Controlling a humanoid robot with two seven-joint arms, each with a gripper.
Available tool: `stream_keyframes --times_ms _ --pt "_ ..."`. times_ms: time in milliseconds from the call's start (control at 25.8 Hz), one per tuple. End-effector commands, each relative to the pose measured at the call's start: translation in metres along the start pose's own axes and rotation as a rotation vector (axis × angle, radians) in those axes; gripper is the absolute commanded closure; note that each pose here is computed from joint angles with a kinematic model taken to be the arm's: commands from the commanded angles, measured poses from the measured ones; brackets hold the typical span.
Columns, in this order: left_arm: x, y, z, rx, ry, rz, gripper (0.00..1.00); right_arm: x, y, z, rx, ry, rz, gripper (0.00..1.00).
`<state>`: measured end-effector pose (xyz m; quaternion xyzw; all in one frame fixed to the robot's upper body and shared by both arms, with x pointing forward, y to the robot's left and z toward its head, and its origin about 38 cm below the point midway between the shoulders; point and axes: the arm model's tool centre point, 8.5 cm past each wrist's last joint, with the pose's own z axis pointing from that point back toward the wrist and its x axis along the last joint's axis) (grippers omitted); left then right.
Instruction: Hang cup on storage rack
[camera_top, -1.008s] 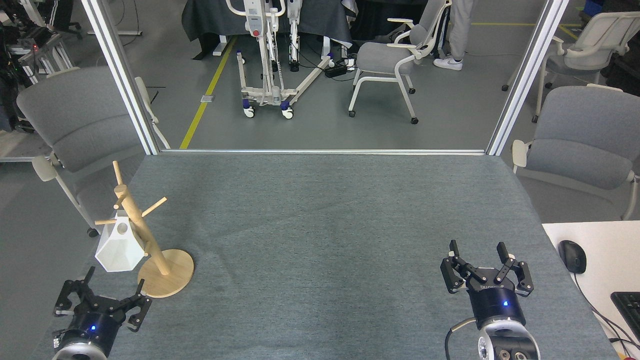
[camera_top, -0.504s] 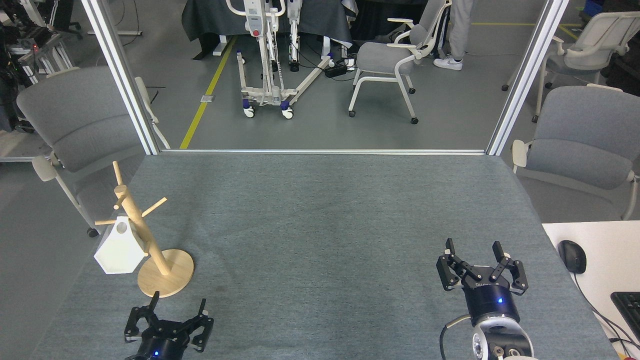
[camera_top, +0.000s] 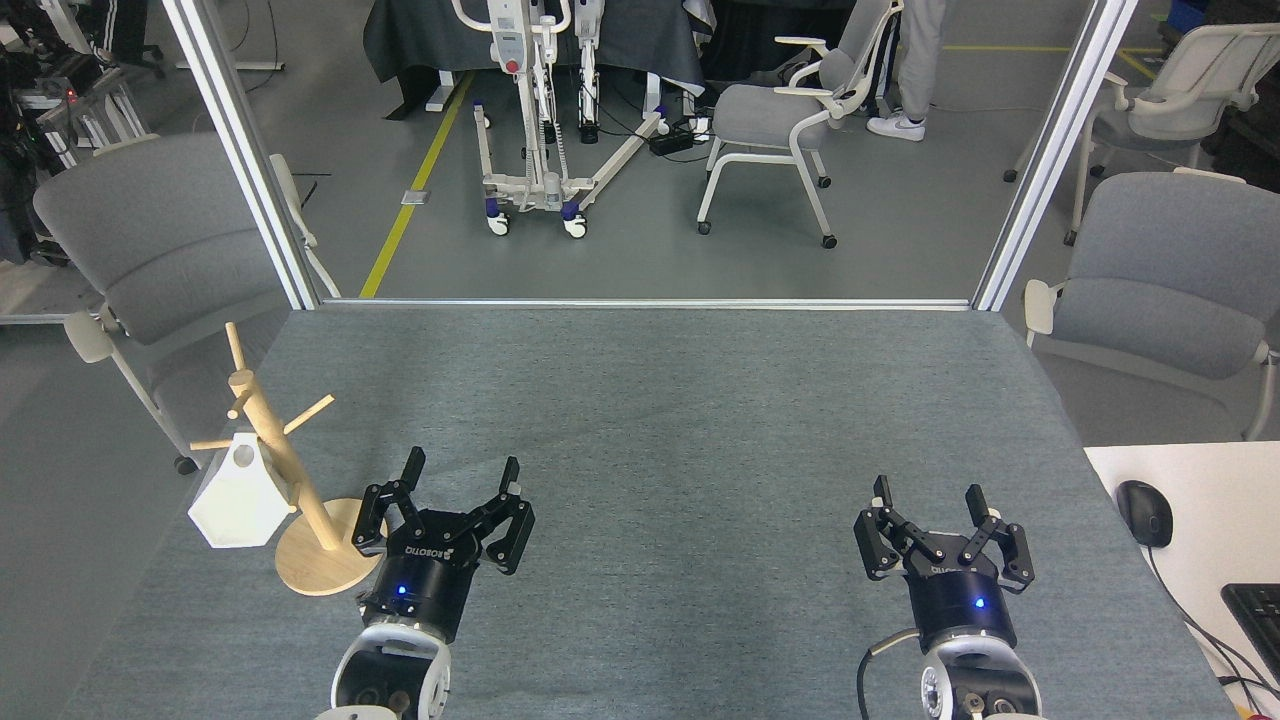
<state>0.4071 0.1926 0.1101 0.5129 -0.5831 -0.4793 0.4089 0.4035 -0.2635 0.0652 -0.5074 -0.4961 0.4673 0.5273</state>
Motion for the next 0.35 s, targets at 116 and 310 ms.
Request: stream_keyframes --times_ms 116,310 --pt "0.0147 -0.0032 -0.0004 -0.03 -0.006 -0.005 0.01 0.0081 0.0017 0.0001 0.003 -0.003 -0.022 0.01" --pt "0.0139 -0.0034 -0.0003 -0.032 -0.003 -0.008 0.01 0.0047 -0.0009 -0.0012 -0.002 -0.007 -0.007 0.01"
